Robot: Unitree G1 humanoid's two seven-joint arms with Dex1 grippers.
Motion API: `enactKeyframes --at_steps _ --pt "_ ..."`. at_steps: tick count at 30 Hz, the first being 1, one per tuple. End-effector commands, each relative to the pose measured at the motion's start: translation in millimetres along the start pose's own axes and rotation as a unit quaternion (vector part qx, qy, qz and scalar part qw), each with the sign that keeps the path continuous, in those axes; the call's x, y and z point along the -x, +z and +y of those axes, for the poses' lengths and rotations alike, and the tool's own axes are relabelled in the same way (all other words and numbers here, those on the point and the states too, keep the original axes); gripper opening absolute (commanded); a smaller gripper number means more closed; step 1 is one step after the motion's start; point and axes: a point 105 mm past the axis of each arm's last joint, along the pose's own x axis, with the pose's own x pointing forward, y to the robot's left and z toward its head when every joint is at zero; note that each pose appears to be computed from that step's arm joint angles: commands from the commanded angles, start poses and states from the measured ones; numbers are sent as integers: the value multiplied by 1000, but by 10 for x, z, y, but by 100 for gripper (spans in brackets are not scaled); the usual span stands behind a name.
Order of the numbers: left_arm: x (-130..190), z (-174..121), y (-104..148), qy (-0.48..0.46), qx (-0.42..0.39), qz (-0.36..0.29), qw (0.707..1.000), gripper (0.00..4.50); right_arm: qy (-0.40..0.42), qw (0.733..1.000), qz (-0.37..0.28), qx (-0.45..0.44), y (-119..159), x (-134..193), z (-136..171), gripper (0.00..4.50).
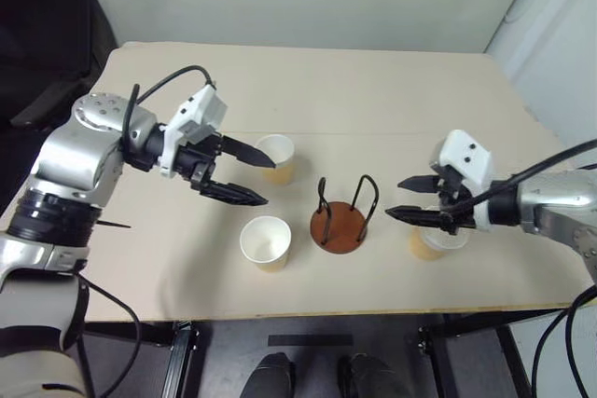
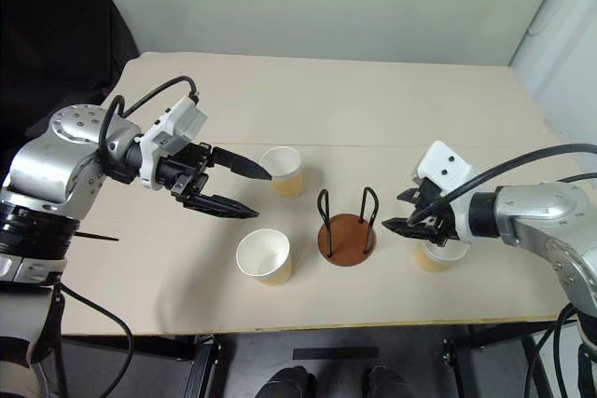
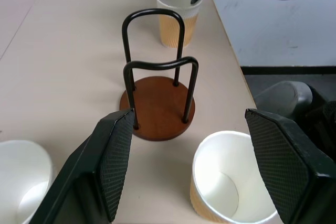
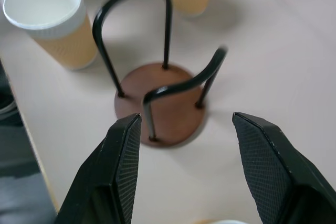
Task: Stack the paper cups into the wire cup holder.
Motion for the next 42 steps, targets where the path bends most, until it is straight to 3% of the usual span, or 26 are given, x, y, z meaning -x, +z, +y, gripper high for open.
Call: enactKeyframes --at_steps 1,12,23,42 --pt "62 31 66 5 -31 3 1000 363 -22 998 -16 53 118 102 13 275" --pt "92 353 -47 88 -127 71 985 363 -60 988 -93 106 605 106 -135 275" --pt "121 452 -286 104 -169 162 967 363 2 989 -83 120 614 35 -2 275" --pt "69 744 -350 152 -172 150 962 363 34 987 -66 141 595 46 85 275"
